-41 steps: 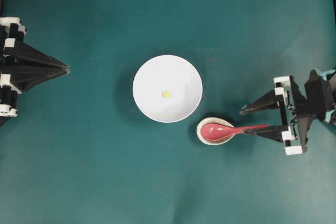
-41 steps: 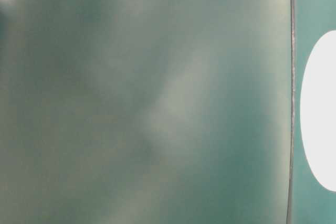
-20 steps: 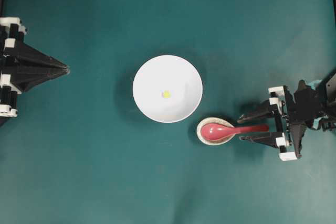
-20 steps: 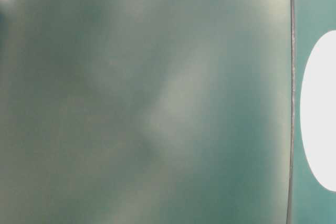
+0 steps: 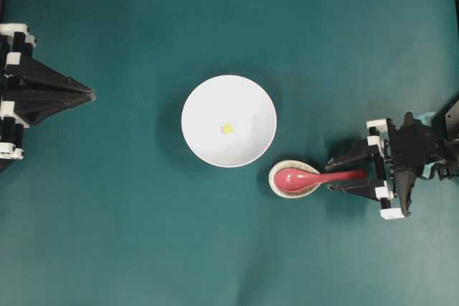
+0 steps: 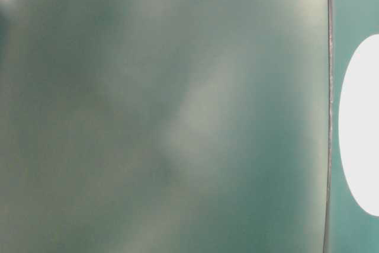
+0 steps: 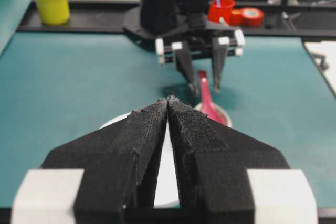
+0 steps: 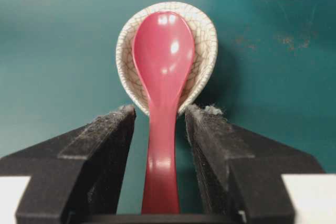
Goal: Scoop the yellow hexagonal prism block from the bowl with a spoon using the right arm.
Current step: 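Close the right gripper on the red spoon's handle end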
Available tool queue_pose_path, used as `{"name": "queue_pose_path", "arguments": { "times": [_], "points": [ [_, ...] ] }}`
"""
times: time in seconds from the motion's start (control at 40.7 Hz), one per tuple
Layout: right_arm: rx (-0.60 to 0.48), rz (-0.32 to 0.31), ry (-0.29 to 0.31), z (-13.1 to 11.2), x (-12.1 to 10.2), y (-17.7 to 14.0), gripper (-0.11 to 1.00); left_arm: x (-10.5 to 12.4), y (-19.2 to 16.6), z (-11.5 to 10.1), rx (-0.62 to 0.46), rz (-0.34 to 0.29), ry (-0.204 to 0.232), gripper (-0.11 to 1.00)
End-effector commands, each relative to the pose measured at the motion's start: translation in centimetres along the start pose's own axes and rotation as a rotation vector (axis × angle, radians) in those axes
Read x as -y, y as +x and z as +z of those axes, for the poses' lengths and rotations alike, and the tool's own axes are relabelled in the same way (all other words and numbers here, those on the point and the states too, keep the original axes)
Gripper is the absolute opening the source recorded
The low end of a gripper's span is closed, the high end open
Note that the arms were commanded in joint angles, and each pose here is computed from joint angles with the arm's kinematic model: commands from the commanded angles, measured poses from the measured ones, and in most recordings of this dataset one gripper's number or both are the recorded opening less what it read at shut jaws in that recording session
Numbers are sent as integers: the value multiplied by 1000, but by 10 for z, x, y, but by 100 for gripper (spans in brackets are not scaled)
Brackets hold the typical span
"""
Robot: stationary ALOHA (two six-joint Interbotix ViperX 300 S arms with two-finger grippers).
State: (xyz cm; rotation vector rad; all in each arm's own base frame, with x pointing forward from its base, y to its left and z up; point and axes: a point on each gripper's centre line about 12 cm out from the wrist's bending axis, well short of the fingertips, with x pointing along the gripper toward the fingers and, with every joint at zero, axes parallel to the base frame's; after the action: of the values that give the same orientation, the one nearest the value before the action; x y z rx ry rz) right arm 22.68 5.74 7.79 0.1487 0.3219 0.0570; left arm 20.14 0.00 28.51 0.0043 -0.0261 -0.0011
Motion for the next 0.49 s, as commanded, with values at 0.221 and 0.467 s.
{"name": "queue_pose_path", "arguments": {
  "times": [0.221,0.467],
  "points": [
    [6,-18,7,1,2,-1,51,0,3,11,29,0,0,11],
    [-13,-20,8,-1,2,-1,51,0,3,11,29,0,0,11]
  ]
}}
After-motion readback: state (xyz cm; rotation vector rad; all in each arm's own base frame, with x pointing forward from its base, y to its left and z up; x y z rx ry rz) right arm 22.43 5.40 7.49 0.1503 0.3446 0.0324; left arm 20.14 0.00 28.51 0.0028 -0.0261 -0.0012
